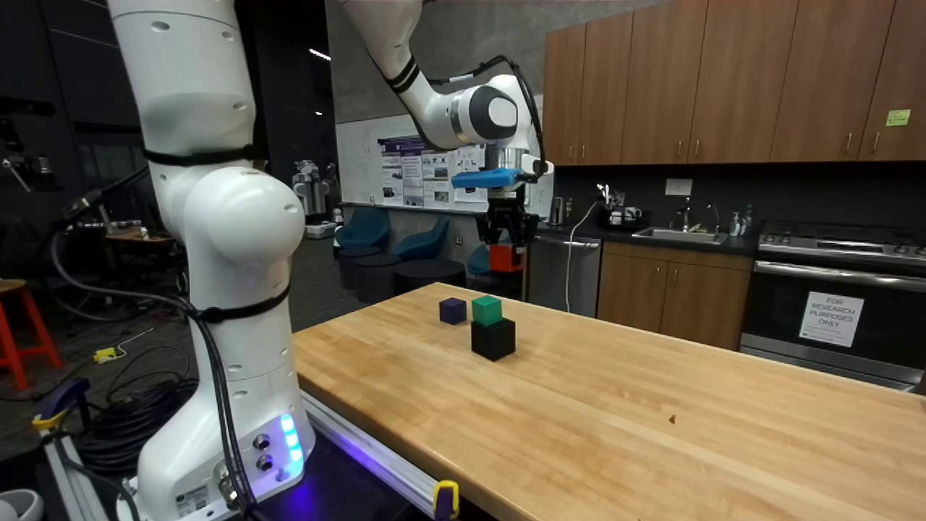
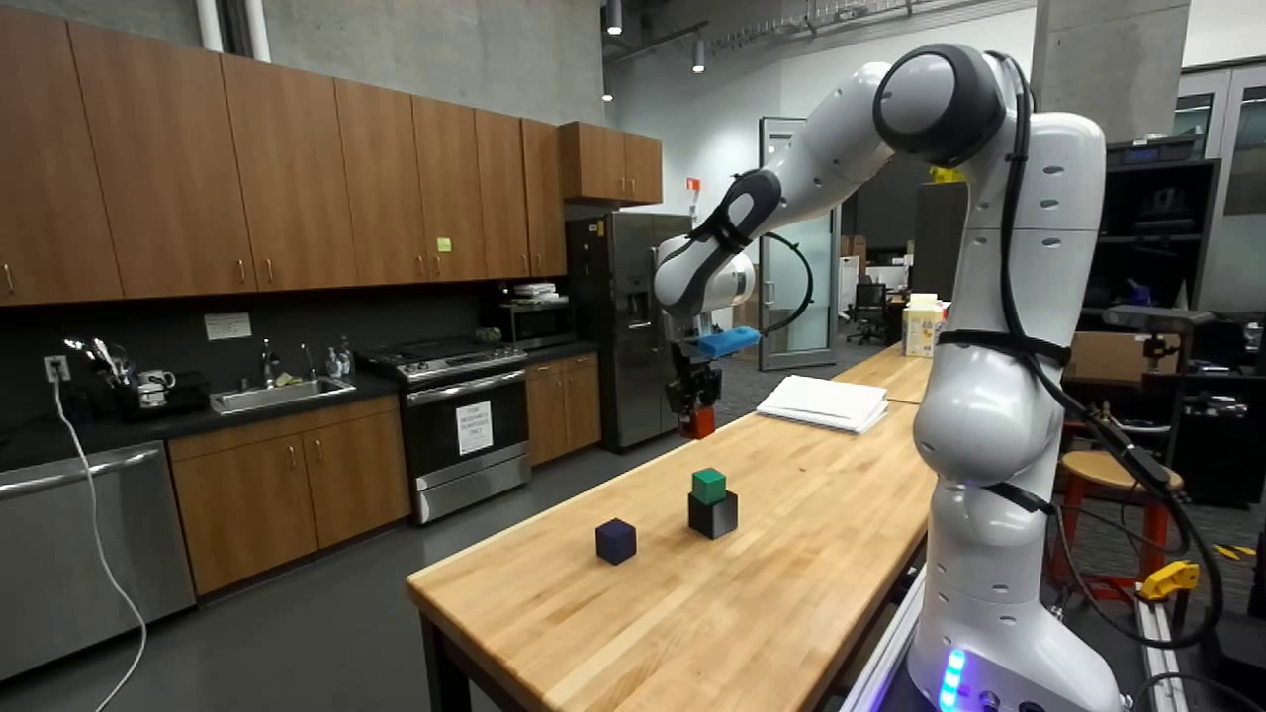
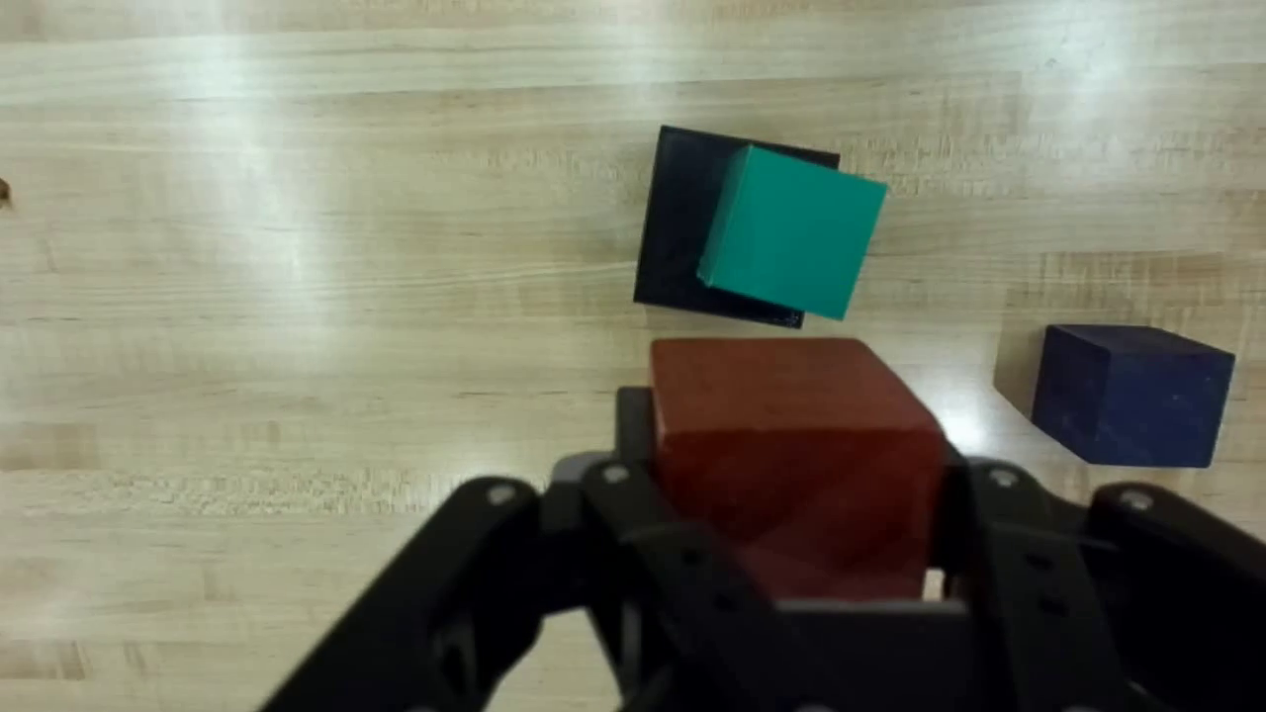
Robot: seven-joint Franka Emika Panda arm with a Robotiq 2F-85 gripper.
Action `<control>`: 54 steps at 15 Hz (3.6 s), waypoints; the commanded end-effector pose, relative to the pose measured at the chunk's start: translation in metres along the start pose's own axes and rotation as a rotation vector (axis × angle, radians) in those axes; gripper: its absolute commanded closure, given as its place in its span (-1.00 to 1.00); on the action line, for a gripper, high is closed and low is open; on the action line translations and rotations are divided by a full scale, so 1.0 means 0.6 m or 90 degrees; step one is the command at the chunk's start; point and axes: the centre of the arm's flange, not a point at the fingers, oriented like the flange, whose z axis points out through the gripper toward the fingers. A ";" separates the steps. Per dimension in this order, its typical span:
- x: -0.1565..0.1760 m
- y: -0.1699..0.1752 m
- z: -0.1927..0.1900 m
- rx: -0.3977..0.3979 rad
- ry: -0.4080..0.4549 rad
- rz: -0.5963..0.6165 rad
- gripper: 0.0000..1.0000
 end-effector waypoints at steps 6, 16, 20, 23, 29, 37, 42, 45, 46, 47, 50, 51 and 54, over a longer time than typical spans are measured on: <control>-0.116 -0.013 0.004 0.018 0.012 0.000 0.40; -0.137 -0.072 0.068 0.047 0.043 -0.013 0.40; -0.120 -0.086 0.066 0.041 0.059 -0.024 0.40; -0.109 -0.090 0.065 0.035 0.062 -0.027 0.40; -0.094 -0.084 0.069 0.025 0.058 -0.025 0.40; -0.068 -0.059 0.065 0.000 0.057 -0.014 0.40; -0.073 -0.039 0.065 0.004 0.049 -0.010 0.40; -0.074 -0.027 0.068 0.005 0.043 -0.002 0.40; -0.075 -0.026 0.071 0.005 0.041 -0.003 0.40; -0.076 -0.026 0.074 0.004 0.038 -0.002 0.40; -0.075 -0.028 0.086 0.008 0.029 -0.008 0.40; -0.075 -0.029 0.090 0.008 0.027 -0.010 0.40; -0.110 -0.020 0.111 0.007 0.016 -0.010 0.40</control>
